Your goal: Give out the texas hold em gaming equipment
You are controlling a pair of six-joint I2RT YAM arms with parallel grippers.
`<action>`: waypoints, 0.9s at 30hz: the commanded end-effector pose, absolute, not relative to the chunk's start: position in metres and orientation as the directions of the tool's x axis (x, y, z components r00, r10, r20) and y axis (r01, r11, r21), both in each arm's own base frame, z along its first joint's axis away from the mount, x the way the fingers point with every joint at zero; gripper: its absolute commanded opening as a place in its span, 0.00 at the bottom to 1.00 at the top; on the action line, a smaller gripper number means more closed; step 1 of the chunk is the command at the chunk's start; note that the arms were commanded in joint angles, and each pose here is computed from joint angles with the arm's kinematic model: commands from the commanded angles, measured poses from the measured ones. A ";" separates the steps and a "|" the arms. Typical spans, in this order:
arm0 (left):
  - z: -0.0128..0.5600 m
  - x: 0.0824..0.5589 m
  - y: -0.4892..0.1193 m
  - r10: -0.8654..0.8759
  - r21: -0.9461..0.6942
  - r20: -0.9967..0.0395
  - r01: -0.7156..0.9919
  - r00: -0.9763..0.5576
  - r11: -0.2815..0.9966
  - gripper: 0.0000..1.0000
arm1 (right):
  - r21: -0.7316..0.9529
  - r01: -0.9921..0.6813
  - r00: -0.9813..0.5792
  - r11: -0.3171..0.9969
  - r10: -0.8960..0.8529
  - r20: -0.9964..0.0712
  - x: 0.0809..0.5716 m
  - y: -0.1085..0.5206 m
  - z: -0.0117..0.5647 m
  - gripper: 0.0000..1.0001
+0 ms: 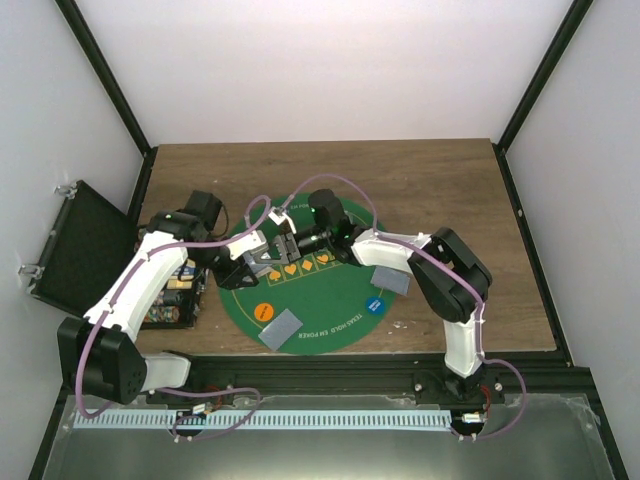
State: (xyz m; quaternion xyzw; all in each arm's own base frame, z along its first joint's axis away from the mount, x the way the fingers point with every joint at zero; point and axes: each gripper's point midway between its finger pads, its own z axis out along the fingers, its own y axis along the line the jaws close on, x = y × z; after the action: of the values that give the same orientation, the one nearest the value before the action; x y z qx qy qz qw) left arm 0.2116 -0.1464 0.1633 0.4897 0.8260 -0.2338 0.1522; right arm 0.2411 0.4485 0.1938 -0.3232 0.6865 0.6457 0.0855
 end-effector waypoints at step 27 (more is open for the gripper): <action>0.156 0.259 -0.149 0.774 -0.008 -0.539 0.921 -0.333 0.391 0.70 | 0.841 -0.531 -0.770 -0.106 -0.354 -0.531 0.227 0.450 0.221 0.01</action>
State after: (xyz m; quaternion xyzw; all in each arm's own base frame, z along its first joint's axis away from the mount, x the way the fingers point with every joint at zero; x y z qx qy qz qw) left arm 0.2392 -0.1448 0.1552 0.5181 0.8158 -0.1716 0.1912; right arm 0.2550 0.4488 0.1890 -0.2898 0.7071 0.6388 0.0895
